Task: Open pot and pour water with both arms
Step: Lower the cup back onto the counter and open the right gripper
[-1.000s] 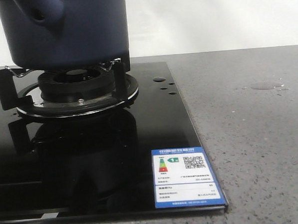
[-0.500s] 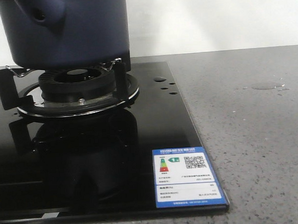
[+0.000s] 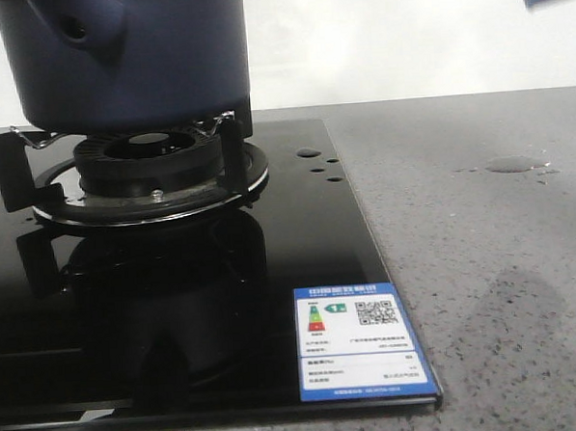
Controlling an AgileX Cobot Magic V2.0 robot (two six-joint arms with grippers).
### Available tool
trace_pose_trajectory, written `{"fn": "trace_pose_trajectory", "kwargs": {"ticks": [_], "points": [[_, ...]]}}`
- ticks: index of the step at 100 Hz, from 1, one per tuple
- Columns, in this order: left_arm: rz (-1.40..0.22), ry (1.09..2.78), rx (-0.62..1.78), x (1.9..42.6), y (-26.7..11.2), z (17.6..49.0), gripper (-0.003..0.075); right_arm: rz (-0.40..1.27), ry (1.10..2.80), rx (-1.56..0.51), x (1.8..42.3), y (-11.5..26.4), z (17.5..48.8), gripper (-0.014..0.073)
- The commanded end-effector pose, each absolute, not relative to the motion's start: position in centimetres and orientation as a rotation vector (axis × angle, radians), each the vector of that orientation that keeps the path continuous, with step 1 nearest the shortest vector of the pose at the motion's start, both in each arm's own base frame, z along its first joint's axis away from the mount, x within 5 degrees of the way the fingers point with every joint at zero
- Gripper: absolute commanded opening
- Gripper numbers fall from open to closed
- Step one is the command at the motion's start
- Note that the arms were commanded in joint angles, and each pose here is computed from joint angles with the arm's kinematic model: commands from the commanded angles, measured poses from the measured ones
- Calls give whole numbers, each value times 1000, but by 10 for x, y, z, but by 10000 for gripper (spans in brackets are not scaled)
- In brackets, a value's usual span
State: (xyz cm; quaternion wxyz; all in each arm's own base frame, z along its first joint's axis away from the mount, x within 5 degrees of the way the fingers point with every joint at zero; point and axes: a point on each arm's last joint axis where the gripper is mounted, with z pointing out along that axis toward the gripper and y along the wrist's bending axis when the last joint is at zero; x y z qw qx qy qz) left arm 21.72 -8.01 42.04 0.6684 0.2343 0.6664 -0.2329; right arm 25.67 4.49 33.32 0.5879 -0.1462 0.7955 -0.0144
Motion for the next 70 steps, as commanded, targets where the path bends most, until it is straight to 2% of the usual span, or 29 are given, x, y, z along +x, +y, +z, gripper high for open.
{"fn": "trace_pose_trajectory", "kwargs": {"ticks": [1,17,40,47,70], "points": [[-575,1453,487,214,-81,436,250,42,1626,-310,238,44,330,212],[-580,1480,484,222,-83,429,250,112,1581,-335,223,47,279,213],[-605,1505,499,230,-86,423,250,148,1656,-250,224,44,253,228],[-610,1505,504,230,-86,422,250,158,1666,-191,225,41,252,281],[-619,1503,510,229,-87,422,250,163,1666,-168,225,40,253,587]]}}
